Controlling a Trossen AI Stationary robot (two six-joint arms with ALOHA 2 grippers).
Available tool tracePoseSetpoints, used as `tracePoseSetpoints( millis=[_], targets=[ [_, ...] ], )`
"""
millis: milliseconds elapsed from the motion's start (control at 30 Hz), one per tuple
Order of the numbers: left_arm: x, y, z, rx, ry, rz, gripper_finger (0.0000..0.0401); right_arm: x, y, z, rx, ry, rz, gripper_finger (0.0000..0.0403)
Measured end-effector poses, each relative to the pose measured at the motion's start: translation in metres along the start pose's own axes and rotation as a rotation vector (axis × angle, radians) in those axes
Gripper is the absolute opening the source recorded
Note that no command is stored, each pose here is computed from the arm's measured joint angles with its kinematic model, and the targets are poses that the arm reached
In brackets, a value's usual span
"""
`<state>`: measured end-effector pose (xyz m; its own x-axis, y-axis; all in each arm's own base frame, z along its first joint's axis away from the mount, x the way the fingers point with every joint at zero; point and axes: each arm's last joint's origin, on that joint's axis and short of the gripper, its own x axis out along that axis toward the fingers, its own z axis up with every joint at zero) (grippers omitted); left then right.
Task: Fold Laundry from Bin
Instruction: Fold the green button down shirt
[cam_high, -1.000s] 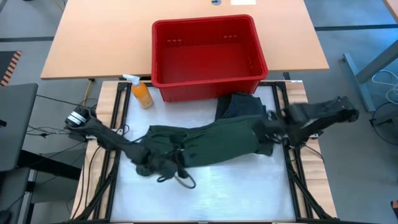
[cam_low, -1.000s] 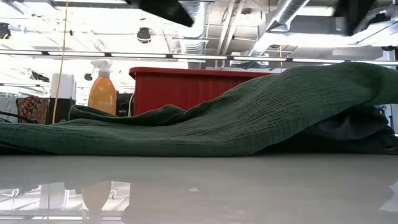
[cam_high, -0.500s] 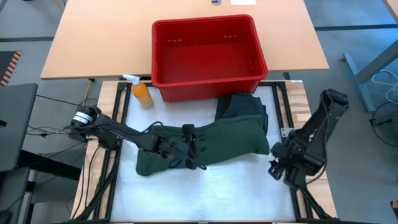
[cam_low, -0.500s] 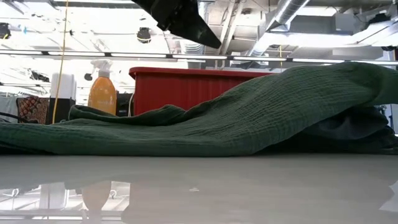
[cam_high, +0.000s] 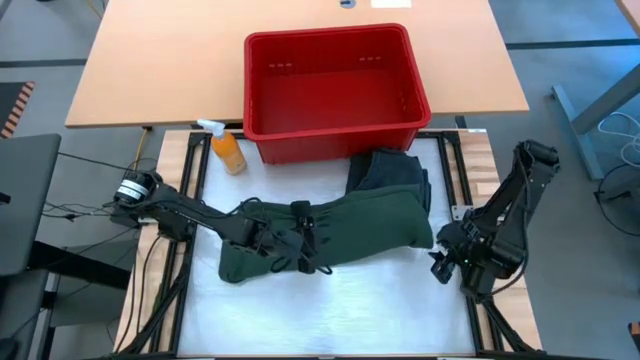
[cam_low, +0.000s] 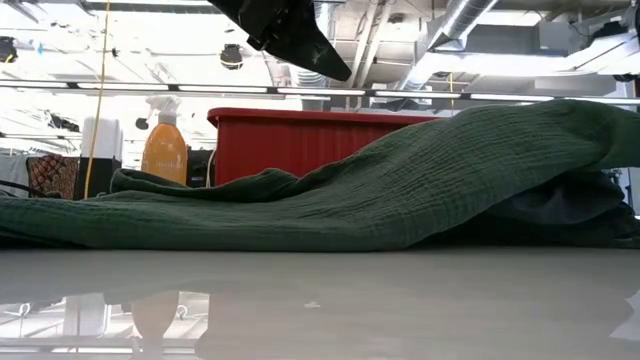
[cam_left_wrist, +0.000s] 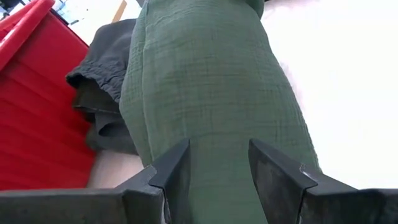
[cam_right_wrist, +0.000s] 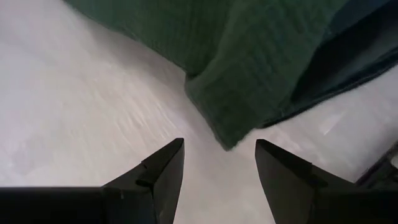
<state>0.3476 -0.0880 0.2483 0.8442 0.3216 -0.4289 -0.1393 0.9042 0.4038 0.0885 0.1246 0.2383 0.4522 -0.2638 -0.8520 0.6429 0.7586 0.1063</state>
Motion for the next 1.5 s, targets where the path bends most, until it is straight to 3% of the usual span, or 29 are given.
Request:
tracePoseSetpoints(
  millis=[167,300,533,633,867,1067,1233,1367,1500],
  targets=[
    [0.000,0.000,0.000,0.002,0.002,0.000,0.0151,0.003,0.004,0.004,-0.005,0.002,0.014,0.0221],
    [0.000,0.000,-0.001,-0.002,0.006,0.000,0.0151,0.006,0.010,0.008,-0.010,0.005,0.047,0.0192],
    [-0.001,-0.002,-0.004,-0.003,0.034,-0.005,0.0151,0.011,0.010,0.016,-0.062,0.018,0.017,0.0059],
    [-0.003,-0.004,-0.005,0.008,0.052,-0.007,0.0151,0.014,0.007,0.019,-0.162,0.094,-0.016,0.0016],
    [-0.004,-0.006,-0.007,0.006,0.069,0.003,0.0151,0.019,-0.005,0.028,-0.381,0.230,-0.122,0.0020],
    [-0.004,-0.005,-0.008,0.006,0.073,0.007,0.0151,0.023,-0.009,0.034,-0.463,0.288,-0.150,0.0022],
    [-0.004,-0.005,-0.008,0.013,0.074,0.009,0.0151,0.021,-0.019,0.036,-0.473,0.394,-0.223,0.0024],
    [-0.003,-0.004,-0.008,0.010,0.074,0.011,0.0151,0.019,-0.018,0.039,-0.460,0.393,-0.224,0.0022],
    [-0.003,-0.004,-0.008,0.009,0.074,0.010,0.0151,0.016,-0.016,0.041,-0.455,0.387,-0.208,0.0052]
  ],
)
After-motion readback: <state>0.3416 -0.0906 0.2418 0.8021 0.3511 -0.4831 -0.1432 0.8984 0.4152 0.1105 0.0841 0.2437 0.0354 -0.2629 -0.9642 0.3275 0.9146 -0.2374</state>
